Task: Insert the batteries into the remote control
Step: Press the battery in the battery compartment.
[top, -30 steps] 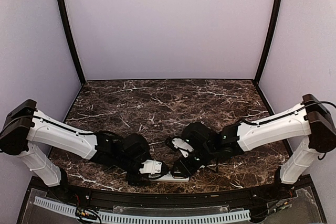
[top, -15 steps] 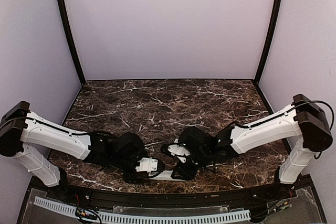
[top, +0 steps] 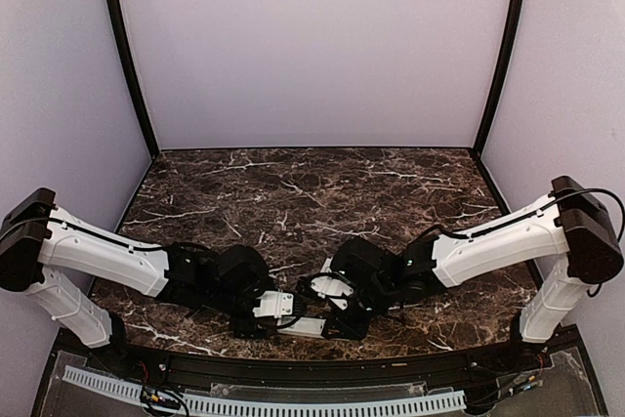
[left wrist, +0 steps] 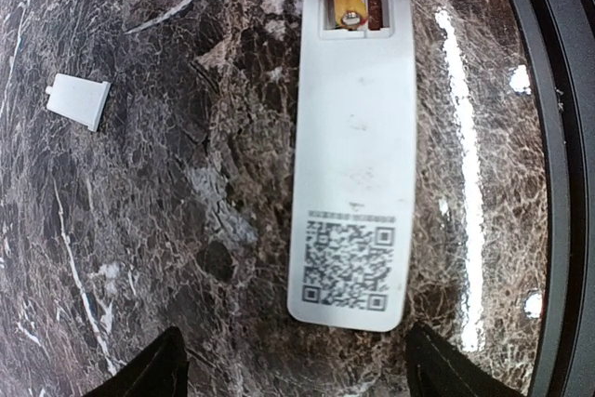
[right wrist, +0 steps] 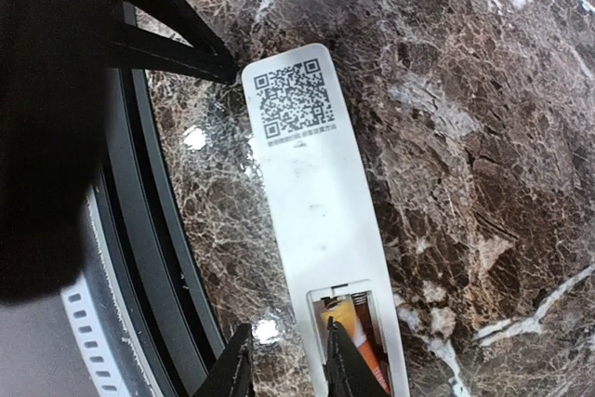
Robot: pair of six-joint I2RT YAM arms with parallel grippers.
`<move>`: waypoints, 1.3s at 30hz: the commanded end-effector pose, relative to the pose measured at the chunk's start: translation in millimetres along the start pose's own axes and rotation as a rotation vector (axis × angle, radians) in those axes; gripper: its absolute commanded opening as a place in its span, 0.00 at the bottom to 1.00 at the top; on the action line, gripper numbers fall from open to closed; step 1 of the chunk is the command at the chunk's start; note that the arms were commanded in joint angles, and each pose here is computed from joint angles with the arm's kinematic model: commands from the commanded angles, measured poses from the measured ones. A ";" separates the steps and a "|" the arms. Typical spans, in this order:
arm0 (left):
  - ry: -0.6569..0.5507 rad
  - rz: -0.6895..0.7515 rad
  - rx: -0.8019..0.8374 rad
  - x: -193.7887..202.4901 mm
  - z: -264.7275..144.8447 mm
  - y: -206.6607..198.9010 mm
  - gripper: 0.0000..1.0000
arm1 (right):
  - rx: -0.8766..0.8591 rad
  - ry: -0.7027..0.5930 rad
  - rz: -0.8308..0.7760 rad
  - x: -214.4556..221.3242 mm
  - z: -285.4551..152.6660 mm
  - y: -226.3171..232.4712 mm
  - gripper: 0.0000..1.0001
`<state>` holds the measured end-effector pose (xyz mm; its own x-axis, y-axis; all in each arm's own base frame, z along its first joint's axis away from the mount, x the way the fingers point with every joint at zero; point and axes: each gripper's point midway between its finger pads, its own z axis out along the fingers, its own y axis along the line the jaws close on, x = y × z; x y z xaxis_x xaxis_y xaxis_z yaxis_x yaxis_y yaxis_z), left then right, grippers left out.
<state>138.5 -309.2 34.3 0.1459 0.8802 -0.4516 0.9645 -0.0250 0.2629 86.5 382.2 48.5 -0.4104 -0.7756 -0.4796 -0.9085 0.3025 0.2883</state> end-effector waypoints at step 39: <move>-0.069 -0.084 -0.128 -1.5 -29.1 37.5 0.80 | 0.091 0.133 -0.184 1.5 6.7 -7.9 0.21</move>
<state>149.5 -302.2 52.2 0.1321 0.8627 -0.4881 0.9555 0.0202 0.2942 107.7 378.9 39.1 -0.2772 -0.8755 -0.3959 -0.9608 0.2545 0.1100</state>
